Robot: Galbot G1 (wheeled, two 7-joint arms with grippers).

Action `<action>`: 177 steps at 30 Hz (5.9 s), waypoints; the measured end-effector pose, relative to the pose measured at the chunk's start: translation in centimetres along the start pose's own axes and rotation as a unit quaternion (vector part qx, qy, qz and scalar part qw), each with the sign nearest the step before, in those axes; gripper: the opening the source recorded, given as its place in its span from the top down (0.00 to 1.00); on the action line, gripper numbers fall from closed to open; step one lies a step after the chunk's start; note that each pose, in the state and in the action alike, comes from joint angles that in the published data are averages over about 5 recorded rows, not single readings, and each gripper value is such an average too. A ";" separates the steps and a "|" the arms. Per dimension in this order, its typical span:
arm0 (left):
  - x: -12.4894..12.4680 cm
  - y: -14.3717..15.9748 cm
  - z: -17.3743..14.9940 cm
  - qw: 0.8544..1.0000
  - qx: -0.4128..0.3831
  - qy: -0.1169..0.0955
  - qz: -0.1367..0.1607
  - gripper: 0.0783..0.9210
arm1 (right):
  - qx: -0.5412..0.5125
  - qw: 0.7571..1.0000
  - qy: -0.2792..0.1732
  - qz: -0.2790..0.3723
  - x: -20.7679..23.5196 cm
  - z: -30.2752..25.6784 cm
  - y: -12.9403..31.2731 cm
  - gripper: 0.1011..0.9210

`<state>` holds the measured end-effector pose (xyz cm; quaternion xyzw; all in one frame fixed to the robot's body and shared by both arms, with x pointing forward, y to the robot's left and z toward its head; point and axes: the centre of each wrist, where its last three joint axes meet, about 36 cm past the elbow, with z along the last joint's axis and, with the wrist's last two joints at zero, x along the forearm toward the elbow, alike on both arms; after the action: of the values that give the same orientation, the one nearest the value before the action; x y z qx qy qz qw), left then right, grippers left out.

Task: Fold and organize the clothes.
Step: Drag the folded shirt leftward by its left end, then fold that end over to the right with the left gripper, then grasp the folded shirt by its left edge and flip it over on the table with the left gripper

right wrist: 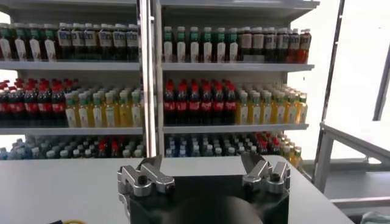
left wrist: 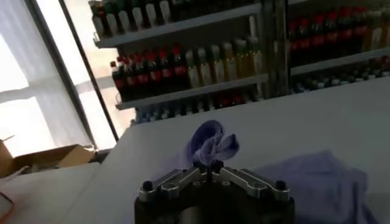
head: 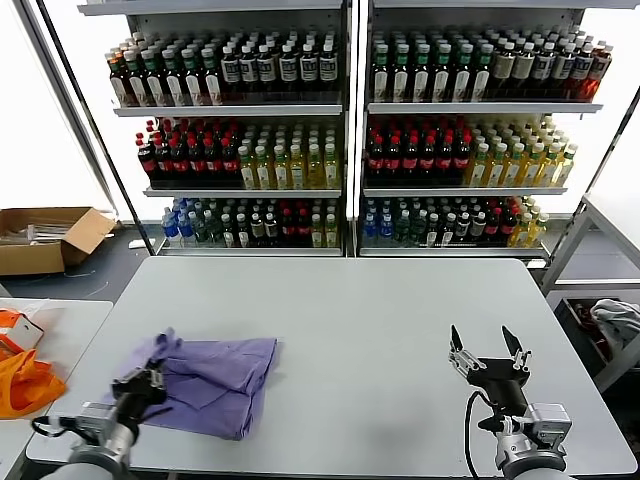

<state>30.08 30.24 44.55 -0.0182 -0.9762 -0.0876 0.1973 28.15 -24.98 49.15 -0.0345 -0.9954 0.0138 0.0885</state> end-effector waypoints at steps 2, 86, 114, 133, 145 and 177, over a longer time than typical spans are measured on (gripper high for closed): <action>0.0 -1.4 0.0 1.000 0.008 0.006 0.015 0.98 | -0.001 1.000 0.002 0.000 0.2 0.2 0.1 0.12; -3.9 4.0 4.1 0.993 0.112 0.024 -0.030 0.12 | -0.009 0.999 0.028 -0.025 -2.6 3.8 2.2 0.12; -5.1 5.4 5.6 0.981 0.179 0.071 0.022 0.40 | -0.011 0.999 0.034 -0.022 -2.5 4.4 2.6 0.12; -4.6 5.6 4.7 0.982 0.174 0.065 0.012 0.96 | -0.009 0.999 0.033 -0.025 -2.6 4.5 2.6 0.12; -3.8 13.0 2.0 0.987 0.139 0.030 -0.076 0.96 | -0.008 0.999 0.032 -0.029 -2.8 4.4 2.8 0.12; -1.2 -0.7 -2.6 0.996 0.074 -0.002 0.057 0.96 | -0.011 0.998 0.052 -0.022 -2.2 6.1 3.7 0.12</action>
<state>32.19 29.10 46.34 -0.0593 -0.9778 -0.0033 0.2011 29.43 -21.55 42.66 -0.0146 -0.9900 -0.0006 0.1402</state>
